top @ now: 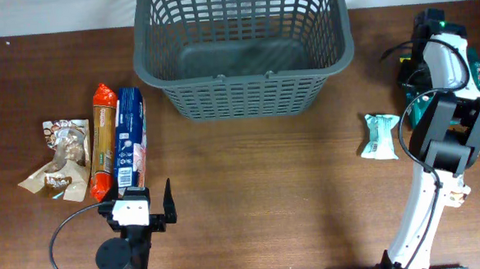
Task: Pack container
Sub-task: 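Grasp the green Nescafé pack with the right gripper and lift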
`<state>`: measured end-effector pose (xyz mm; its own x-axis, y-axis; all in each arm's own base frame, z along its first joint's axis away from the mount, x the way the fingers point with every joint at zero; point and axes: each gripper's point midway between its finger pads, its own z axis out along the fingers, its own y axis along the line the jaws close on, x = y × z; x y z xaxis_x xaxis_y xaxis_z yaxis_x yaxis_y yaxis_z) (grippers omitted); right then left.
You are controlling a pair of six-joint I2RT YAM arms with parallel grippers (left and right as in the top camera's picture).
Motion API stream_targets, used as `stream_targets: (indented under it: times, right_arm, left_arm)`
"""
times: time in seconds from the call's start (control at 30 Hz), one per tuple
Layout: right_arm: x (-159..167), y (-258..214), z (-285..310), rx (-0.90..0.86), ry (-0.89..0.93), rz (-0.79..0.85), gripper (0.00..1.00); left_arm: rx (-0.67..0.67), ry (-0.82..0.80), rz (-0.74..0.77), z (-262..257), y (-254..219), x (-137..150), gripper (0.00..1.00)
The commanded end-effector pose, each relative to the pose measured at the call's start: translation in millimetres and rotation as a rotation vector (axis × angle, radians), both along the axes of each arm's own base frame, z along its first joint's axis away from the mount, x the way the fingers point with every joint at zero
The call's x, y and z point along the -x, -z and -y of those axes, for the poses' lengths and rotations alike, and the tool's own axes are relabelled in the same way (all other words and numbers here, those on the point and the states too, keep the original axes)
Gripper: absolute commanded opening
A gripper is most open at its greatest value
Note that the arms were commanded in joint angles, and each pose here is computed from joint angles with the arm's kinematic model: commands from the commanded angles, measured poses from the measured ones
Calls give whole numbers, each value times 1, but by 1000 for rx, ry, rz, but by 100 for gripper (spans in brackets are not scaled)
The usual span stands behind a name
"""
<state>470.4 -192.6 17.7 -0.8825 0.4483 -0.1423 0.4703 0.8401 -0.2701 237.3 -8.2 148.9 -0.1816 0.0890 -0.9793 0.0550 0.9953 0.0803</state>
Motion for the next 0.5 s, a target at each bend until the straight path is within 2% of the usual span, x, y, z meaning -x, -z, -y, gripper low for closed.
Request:
stream_targets:
  times: [0.0,0.23,0.47]
  right_arm:
    - [-14,-25,-9,-35,-1,65,4]
    - [-33,-126,-3,17,-6,239,4]
    - [-28,-217,-7,67,-15,411,4]
  left_arm:
    - [1,-5,1,-1,1,0,99]
    - [1,-5,1,-1,1,0,99]
    - [1,-5,1,-1,1,0,99]
